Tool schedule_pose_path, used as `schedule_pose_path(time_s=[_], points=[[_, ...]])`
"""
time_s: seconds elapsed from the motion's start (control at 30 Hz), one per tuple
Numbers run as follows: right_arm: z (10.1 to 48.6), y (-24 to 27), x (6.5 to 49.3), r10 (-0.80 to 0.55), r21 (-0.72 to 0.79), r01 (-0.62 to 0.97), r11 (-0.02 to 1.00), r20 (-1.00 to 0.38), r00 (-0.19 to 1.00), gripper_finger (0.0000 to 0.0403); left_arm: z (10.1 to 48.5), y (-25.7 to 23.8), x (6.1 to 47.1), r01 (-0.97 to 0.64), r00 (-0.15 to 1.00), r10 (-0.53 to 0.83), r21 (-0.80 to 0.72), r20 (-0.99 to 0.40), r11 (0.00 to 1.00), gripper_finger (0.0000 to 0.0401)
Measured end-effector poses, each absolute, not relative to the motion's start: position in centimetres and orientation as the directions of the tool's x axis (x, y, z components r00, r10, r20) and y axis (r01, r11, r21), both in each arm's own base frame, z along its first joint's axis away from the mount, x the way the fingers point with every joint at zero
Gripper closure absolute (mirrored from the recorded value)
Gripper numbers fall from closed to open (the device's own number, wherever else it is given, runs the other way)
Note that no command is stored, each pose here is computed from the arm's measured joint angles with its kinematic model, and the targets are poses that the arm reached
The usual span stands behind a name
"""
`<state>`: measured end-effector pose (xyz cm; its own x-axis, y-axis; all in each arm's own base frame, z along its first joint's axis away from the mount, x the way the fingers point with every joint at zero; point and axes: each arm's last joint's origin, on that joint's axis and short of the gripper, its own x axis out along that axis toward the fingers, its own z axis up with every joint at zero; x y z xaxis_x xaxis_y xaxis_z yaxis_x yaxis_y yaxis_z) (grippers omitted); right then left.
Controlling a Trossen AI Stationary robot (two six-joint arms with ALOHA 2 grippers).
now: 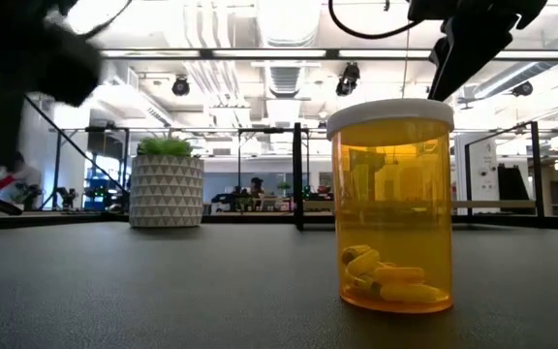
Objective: Pick and place medicine bottles onto shelf by color
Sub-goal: Put the left pink pill bottle on the shelf aligned with the other pink pill bottle
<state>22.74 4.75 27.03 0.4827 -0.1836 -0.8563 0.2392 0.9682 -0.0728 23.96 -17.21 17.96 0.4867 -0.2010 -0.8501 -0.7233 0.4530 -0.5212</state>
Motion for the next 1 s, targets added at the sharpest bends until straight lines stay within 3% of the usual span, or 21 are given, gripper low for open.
schedule_pose_path(time_s=[0.13,0.33,0.53,1.0], points=[[27.1,4.7,22.7,-0.185,-0.08,0.229,0.97,-0.856,0.483,0.0188,17.4,-17.8,22.1,-0.834,0.38,-0.167,-0.415,-0.91,0.362,0.0159],[27.1,4.7,22.7,-0.185,-0.079,0.231,0.97,-0.856,0.483,0.0188,17.5,-17.6,20.9,-0.904,0.205,-0.154,-0.247,-0.967,0.348,0.0159],[27.1,4.7,22.7,-0.185,-0.073,0.24,0.968,-0.856,0.483,0.0188,17.3,-18.9,21.8,-0.91,0.163,-0.209,-0.229,-0.964,0.347,0.0159],[27.0,4.8,22.7,-0.181,-0.052,0.268,0.962,-0.857,0.483,0.0188,15.4,-21.2,23.4,-0.908,0.036,-0.158,-0.098,-0.987,0.406,0.0169]])
